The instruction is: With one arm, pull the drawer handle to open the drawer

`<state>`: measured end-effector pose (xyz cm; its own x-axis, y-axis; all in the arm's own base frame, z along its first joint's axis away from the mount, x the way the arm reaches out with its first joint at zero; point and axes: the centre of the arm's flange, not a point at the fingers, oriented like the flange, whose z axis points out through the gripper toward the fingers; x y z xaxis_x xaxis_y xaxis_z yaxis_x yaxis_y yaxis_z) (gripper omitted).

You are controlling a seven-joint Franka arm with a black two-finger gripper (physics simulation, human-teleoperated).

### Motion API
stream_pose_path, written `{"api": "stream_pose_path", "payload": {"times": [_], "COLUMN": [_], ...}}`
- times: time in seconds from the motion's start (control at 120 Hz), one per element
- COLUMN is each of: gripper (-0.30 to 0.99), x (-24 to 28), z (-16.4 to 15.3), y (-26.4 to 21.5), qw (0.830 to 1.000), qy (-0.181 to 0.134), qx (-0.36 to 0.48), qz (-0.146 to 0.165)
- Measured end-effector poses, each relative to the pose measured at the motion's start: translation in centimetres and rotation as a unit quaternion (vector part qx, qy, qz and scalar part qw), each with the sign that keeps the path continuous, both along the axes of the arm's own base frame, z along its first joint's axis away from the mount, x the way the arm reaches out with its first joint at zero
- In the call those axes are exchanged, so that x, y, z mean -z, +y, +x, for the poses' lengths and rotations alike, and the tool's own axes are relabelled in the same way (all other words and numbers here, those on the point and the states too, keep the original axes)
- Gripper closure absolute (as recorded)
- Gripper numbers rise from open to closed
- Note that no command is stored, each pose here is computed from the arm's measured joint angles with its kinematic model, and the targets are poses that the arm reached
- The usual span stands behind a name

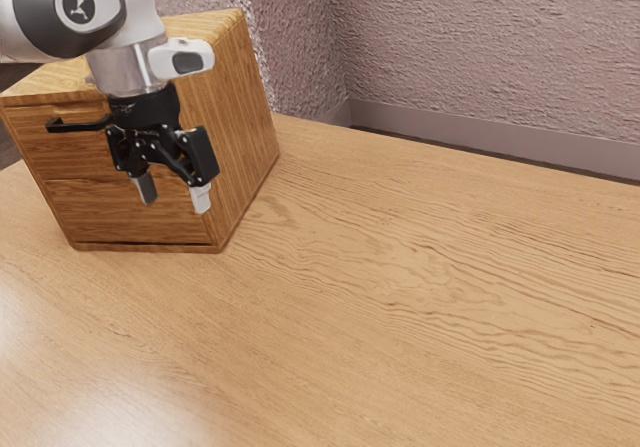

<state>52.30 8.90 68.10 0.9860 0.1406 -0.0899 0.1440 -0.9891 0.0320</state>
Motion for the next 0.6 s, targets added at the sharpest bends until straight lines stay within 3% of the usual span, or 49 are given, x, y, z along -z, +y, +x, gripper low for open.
{"api": "stream_pose_path", "payload": {"times": [0.208,0.317,0.383,0.6], "gripper": [0.0,0.0,0.0,0.0], "x": [-1.6,-8.1,-11.1,-12.6], "z": [1.7,0.4,-0.7,-2.8], "y": [-0.2,-0.6,-2.1,-16.9], "qw": [0.997,0.988,0.985,0.973], "qy": [-0.08,-0.147,-0.167,-0.142], "qx": [0.017,0.02,0.035,0.181], "qz": [0.011,0.03,0.034,0.023]}}
